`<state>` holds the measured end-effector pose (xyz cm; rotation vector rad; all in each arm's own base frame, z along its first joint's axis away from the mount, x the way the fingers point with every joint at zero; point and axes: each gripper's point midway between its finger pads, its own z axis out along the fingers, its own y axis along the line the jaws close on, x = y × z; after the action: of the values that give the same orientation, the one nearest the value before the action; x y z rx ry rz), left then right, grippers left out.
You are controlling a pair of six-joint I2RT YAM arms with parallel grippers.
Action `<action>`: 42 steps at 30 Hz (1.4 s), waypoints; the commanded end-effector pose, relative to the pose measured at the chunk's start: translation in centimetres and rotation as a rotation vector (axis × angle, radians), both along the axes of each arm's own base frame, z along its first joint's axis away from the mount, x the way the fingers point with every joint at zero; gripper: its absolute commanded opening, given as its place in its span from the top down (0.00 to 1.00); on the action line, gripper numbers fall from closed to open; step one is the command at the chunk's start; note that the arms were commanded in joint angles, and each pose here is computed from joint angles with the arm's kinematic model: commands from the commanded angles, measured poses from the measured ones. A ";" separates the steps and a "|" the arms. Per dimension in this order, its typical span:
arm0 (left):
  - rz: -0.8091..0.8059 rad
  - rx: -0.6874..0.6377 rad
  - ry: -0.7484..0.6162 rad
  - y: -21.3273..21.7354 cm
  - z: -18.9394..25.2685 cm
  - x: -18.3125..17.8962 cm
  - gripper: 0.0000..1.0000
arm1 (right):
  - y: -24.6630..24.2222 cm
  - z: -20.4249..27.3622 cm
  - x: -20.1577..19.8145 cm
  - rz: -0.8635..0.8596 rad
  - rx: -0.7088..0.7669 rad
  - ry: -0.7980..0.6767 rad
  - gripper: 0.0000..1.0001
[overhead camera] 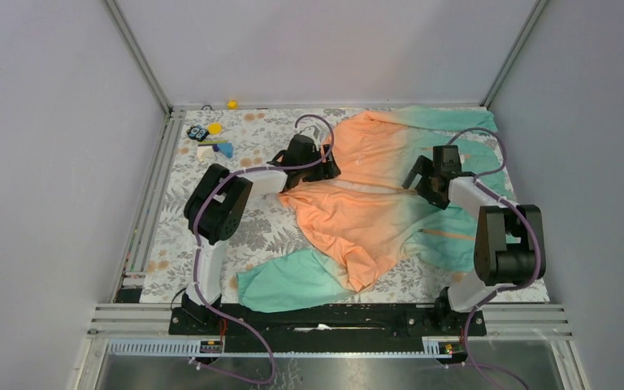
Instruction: Zip up the jacket
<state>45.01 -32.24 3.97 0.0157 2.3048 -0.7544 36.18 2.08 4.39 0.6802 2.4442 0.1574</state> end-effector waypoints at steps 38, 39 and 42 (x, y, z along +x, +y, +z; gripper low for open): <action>-0.548 -0.359 -0.713 -24.9 22.7 -3.3 0.01 | -20.2 6.7 -1.3 -0.695 0.029 -0.304 0.15; -0.558 -0.355 -0.711 -25.2 22.3 -3.5 0.01 | -20.5 6.5 -1.1 -0.713 0.031 -0.301 0.16; -0.587 -0.338 -0.692 -25.7 20.6 -3.9 0.01 | -21.1 5.7 -0.1 -0.747 0.053 -0.290 0.25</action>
<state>42.12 -56.52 20.19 0.6425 1.6632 -1.1624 34.43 -16.96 9.64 1.3526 1.8864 0.0447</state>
